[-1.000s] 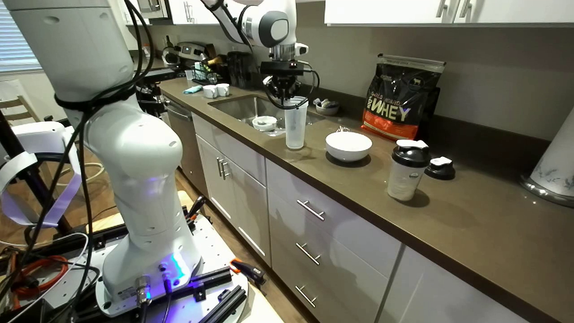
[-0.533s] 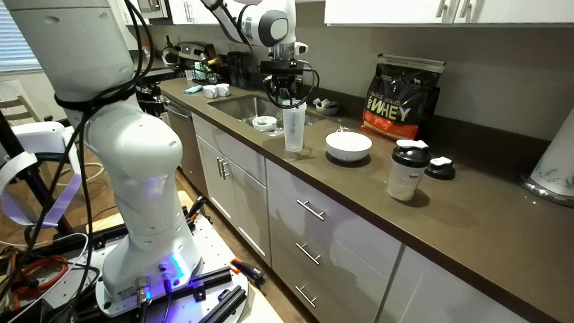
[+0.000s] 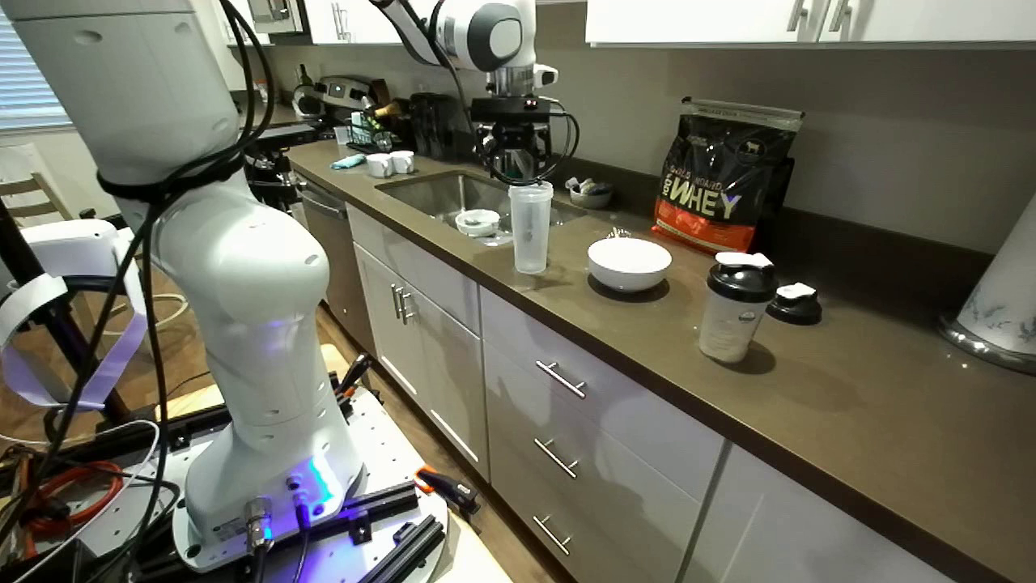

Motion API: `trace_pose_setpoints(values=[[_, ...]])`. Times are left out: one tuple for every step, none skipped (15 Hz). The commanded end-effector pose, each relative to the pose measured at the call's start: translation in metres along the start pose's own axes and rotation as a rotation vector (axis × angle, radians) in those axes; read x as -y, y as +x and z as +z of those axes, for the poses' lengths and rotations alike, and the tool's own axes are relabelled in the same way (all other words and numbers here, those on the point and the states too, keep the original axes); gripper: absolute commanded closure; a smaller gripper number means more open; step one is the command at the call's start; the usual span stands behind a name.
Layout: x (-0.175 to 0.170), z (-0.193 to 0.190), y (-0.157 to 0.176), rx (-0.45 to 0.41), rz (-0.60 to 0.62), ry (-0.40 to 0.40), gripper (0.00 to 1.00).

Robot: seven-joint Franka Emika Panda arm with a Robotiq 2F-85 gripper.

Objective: Move the uncovered cup to the left

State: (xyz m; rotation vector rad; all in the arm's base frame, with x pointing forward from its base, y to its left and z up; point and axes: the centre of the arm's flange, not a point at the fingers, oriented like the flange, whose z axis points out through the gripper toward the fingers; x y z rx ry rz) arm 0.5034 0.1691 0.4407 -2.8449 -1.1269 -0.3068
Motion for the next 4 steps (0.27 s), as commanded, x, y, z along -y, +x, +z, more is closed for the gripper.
trace_pose_setpoints(values=[[-0.0042,-0.0194,-0.0022,0.023,-0.020,0.005,0.00],[-0.0043,-0.0223,-0.0025,0.026,-0.020,0.001,0.00],[-0.0046,-0.0256,-0.0025,0.025,-0.019,0.000,0.00],[-0.0047,-0.0278,-0.0026,0.027,-0.018,-0.002,0.00]])
